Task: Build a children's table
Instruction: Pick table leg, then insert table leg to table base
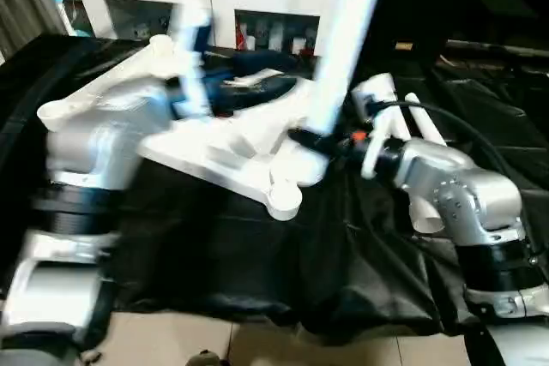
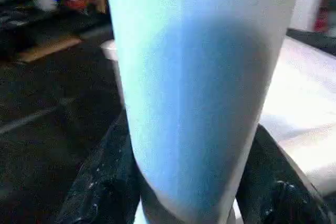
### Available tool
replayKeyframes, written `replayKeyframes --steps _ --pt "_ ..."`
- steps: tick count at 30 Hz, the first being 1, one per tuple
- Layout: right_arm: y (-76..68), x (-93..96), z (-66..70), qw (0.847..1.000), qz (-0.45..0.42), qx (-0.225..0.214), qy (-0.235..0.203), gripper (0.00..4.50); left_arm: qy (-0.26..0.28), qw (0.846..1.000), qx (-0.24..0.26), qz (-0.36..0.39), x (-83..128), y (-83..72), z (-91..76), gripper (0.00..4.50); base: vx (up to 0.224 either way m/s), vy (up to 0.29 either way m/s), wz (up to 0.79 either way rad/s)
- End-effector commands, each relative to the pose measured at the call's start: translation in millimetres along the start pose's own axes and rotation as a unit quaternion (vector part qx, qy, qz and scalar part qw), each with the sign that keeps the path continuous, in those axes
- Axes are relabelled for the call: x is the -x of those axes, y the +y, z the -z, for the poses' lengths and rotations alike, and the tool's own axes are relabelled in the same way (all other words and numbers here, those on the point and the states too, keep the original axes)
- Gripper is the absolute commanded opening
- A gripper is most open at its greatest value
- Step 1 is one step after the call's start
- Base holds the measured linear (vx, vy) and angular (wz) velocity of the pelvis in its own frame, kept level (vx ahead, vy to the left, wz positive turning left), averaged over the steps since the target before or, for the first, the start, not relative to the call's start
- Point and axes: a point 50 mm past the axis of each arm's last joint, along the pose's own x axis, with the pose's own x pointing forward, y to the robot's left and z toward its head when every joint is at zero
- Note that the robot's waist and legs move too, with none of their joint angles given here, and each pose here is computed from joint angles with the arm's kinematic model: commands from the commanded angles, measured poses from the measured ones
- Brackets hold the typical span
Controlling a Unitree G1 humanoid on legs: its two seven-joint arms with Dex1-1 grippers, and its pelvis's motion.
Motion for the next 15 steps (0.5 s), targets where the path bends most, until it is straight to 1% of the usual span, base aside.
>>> replayKeyframes --steps 1,2,3,4,5,6,7,8,10,11,13,14,15 --pt "-9.8 3.1 -1.5 0.999 0.044 0.026 0.004 1.88 0.072 0.997 -0.040 0.003 2 1.4 16.7 3.37 0.000 0.000 0.00" --pt "-12.1 3.6 3.2 0.998 0.057 0.034 0.013 1.88 0.164 0.983 -0.081 0.026 5 -0.3 37.7 3.37 0.000 0.000 0.00" --pt "-12.1 3.7 3.9 0.998 0.057 0.035 0.014 1.88 0.178 0.980 -0.086 0.033 5 -1.1 41.4 3.37 0.000 0.000 0.00" --pt "-12.0 3.8 6.4 0.997 0.059 0.039 0.018 1.88 0.228 0.967 -0.103 0.057 7 -4.0 54.7 3.37 0.000 0.000 0.00" --pt "-10.9 3.7 8.0 0.997 0.056 0.045 0.019 1.88 0.259 0.956 -0.103 0.088 7 -7.1 67.5 3.37 0.000 0.000 0.00" --pt "-9.7 3.7 9.1 0.997 0.051 0.050 0.019 1.88 0.272 0.950 -0.106 0.110 7 -7.9 75.2 3.37 0.000 0.000 0.00" --pt "-9.7 3.7 9.1 0.997 0.051 0.050 0.019 1.88 0.272 0.950 -0.106 0.110 7 -7.9 75.2 3.37 0.000 0.000 0.00" --pt "-7.2 4.2 8.9 0.998 0.038 0.057 0.015 1.88 0.277 0.947 -0.121 0.107 3 -3.6 79.4 3.37 0.000 0.000 0.00" --pt "-4.7 4.6 9.3 0.998 0.027 0.061 0.014 1.88 0.287 0.941 -0.139 0.112 1 -0.7 82.8 3.37 0.000 0.000 0.00" --pt "-1.9 5.4 10.0 0.998 0.015 0.065 0.012 1.88 0.299 0.935 -0.151 0.119 -1 1.0 86.3 3.37 0.000 0.000 0.00" --pt "0.9 6.4 11.9 0.998 0.003 0.068 0.014 1.88 0.311 0.928 -0.155 0.134 -3 1.1 90.6 3.37 0.000 0.000 0.00" --pt "2.6 7.3 13.7 0.997 -0.002 0.069 0.016 1.88 0.330 0.919 -0.162 0.145 -7 0.7 97.0 3.37 0.000 0.000 0.00" --pt "2.8 7.4 14.0 0.997 -0.002 0.069 0.016 1.88 0.334 0.916 -0.164 0.146 -7 0.7 98.6 3.19 0.000 0.000 0.00"
